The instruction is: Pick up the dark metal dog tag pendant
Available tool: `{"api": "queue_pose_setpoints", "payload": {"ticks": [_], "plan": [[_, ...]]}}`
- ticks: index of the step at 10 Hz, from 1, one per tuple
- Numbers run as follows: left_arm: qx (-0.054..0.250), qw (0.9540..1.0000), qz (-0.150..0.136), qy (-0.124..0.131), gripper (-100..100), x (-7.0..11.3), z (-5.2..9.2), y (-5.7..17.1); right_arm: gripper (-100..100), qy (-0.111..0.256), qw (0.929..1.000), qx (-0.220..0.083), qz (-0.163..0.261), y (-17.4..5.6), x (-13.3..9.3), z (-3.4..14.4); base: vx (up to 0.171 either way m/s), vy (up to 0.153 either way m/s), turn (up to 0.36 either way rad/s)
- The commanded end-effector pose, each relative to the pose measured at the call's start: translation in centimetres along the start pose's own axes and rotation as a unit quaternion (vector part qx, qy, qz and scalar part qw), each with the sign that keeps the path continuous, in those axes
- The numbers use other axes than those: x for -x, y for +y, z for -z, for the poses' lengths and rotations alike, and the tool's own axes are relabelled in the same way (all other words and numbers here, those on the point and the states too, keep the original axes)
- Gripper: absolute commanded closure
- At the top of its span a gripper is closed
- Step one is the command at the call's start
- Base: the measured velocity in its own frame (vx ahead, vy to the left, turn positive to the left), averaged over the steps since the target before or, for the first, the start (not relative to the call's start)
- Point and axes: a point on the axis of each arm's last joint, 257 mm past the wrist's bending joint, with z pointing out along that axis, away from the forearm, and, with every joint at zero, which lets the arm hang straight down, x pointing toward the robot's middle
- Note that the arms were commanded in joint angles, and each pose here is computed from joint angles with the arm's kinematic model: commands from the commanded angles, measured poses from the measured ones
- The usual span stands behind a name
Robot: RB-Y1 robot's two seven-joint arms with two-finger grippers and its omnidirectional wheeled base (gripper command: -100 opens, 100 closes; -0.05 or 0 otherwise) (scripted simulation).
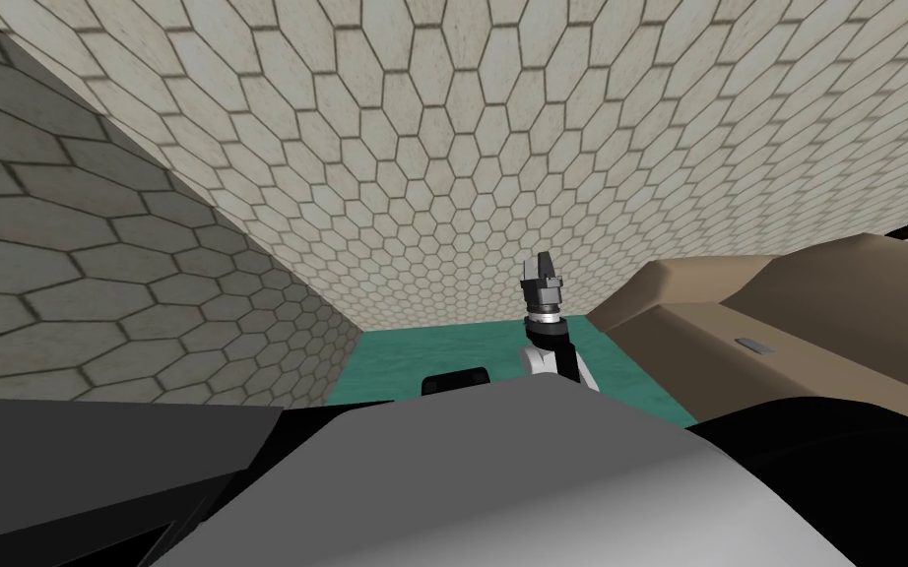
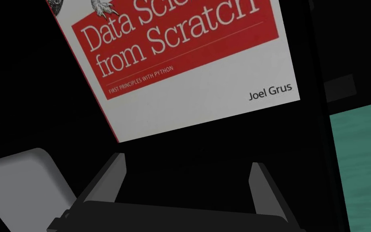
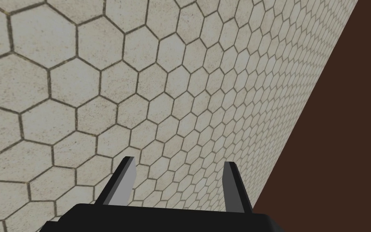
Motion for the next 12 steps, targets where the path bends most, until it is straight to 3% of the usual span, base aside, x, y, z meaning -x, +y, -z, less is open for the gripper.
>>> {"api": "queue_pose_setpoints", "payload": {"ticks": [1, 4, 5, 6, 7, 10, 11, 12], "plan": [[0.008, 0.9999, 0.009, -0.003, -100, 0.7, 0.1, 0.7, 0, 0.000, 1.0000, 0.000, 0.000, 0.0, 0.0, 0.0, 0.003, 0.035, -0.032], [0.034, 0.9986, 0.040, -0.011, -100, 1.9, 0.2, 3.1, 0, 0.000, 1.0000, 0.000, 0.000, 0.0, 0.0, 0.0, 0.006, 0.031, -0.071], [0.028, 0.9990, 0.033, -0.010, -100, 1.6, 0.2, 2.6, 0, 0.000, 1.0000, 0.000, 0.000, 0.0, 0.0, 0.0, 0.004, 0.020, -0.018], [0.030, 0.9989, 0.034, -0.010, 0, 1.6, 0.2, 2.7, 0, 0.000, 1.0000, 0.000, 0.000, 0.0, 0.0, 0.0, 0.000, 0.000, 0.000], [0.029, 0.9990, 0.033, -0.010, -100, 1.1, -0.5, 3.0, 0, 0.000, 1.0000, 0.000, 0.000, 0.0, 0.0, 0.0, -0.006, 0.025, 0.026], [0.030, 0.9991, 0.030, -0.009, -100, 0.0, -2.0, 3.7, 0, 0.000, 1.0000, 0.000, 0.000, 0.0, 0.0, 0.0, -0.014, 0.029, 0.001], [0.030, 0.9990, 0.031, -0.009, -100, 0.4, -1.7, 3.6, 0, 0.000, 1.0000, 0.000, 0.000, 0.0, 0.0, 0.0, 0.000, 0.000, 0.000], [0.030, 0.9990, 0.031, -0.009, 100, 0.4, -1.8, 3.6, 0, 0.000, 1.0000, 0.000, 0.000, 0.0, 0.0, 0.0, 0.000, 0.000, 0.000]]}}
